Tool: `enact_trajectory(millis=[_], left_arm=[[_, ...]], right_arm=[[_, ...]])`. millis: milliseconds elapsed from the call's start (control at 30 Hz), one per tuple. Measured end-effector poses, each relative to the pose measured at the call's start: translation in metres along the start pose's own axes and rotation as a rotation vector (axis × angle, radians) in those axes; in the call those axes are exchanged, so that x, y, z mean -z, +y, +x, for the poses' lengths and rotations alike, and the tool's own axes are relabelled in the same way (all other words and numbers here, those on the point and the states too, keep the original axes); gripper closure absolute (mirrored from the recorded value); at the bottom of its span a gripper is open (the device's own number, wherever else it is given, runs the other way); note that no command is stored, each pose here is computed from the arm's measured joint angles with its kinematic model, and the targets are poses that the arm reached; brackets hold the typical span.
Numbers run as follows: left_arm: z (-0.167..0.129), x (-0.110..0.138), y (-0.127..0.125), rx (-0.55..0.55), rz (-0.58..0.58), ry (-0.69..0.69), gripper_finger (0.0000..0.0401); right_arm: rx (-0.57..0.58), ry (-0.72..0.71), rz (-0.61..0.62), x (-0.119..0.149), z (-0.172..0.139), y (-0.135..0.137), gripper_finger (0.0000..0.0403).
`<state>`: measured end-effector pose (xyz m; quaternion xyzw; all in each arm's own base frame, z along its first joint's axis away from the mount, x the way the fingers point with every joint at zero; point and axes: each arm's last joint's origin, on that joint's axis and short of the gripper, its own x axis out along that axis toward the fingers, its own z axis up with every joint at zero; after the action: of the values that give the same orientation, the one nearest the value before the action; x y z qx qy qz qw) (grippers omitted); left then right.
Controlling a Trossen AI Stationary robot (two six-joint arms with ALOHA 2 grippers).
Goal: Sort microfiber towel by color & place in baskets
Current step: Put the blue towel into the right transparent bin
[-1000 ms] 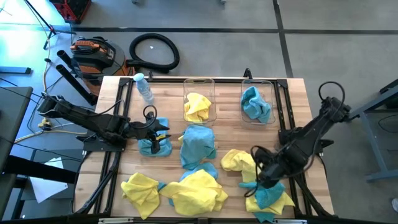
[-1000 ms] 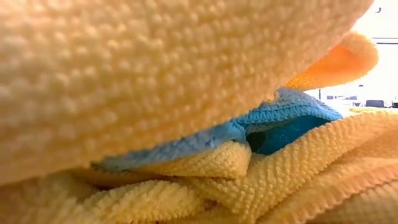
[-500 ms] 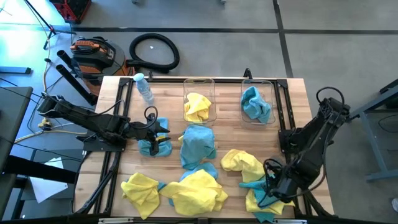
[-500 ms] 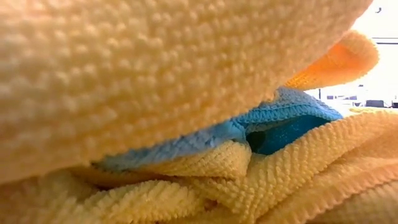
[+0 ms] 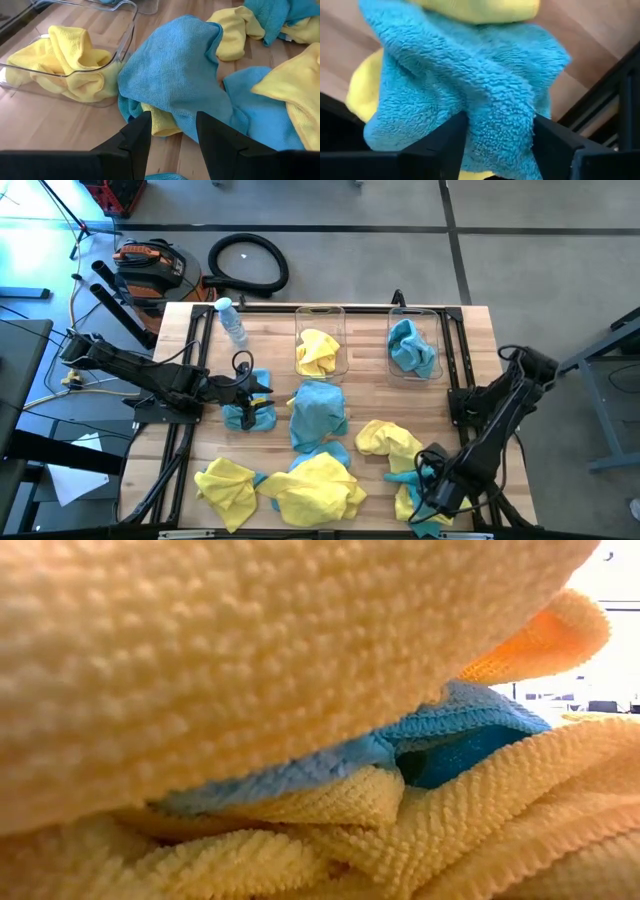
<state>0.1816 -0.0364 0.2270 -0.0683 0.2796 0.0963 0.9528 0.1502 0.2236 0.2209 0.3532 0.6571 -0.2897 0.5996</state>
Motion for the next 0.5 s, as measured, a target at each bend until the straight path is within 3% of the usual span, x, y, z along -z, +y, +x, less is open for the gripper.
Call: enact_trajectory(millis=[233, 400, 500], left_arm=[[0.000, 0.000, 0.000, 0.001, -0.014, 0.000, 0.0259], [0.000, 0.000, 0.000, 0.001, -0.031, 0.000, 0.0259], [0.000, 0.000, 0.000, 0.001, -0.031, 0.000, 0.0259]], right_arm=[[-0.054, 0.001, -0.103, 0.001, -0.002, 0.003, 0.0386], [-0.076, -0.110, -0.103, -0.005, -0.025, -0.010, 0.0373], [-0.103, -0.250, -0.139, -0.011, -0.050, -0.022, 0.0393]])
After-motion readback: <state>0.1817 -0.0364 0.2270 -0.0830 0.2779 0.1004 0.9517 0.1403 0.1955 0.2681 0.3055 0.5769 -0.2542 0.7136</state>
